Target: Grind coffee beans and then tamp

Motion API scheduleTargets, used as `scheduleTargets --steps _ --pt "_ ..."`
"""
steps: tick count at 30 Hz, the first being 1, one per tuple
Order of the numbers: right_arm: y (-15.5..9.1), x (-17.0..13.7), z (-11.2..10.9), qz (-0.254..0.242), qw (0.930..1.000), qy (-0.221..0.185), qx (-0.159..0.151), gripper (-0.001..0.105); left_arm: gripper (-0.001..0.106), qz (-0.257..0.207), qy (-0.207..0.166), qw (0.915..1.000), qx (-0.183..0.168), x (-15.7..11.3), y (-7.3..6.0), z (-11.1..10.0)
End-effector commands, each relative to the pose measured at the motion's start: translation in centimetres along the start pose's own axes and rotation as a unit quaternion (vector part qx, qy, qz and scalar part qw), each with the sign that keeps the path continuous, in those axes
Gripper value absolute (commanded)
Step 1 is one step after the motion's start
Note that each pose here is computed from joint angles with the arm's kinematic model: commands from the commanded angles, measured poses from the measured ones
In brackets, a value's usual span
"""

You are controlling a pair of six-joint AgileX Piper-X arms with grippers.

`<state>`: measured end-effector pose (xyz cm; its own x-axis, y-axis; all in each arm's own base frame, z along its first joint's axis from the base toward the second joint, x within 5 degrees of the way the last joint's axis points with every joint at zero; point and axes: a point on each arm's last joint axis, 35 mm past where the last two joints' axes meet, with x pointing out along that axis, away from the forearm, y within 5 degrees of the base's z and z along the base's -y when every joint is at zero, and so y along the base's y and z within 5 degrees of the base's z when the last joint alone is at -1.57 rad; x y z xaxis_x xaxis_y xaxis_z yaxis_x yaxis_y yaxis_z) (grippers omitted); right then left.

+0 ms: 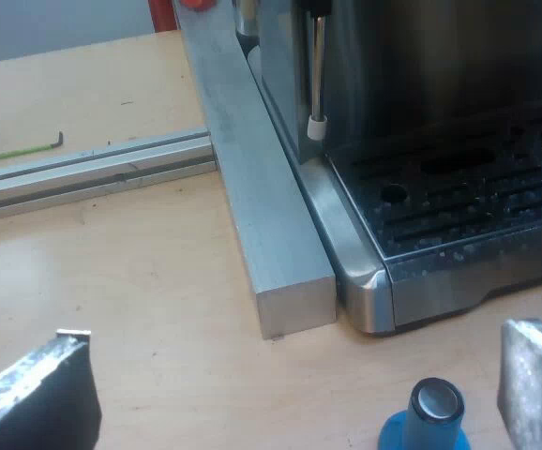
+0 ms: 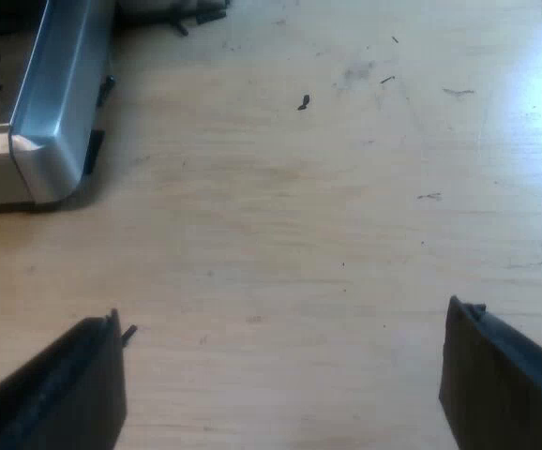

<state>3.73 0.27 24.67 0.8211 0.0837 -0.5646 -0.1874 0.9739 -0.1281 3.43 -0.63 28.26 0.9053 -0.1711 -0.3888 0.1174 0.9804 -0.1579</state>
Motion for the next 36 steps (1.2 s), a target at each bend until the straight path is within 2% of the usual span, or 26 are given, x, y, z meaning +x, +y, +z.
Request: scheduleTargets --steps 1,8,36 --pt "0.0 -0.11 0.22 0.004 1.0 -0.004 -0.003 0.071 0.087 0.0 -0.006 1.0 -0.003 0.08 -0.04 0.36" --pt "0.0 -0.11 0.22 0.004 1.0 -0.004 -0.003 0.071 0.087 0.056 -0.015 0.998 -0.023 0.05 0.41 0.43" --pt "-0.01 -0.11 0.21 0.003 1.0 -0.003 -0.001 0.071 0.087 0.052 -0.015 0.9983 -0.021 0.06 0.38 0.42"
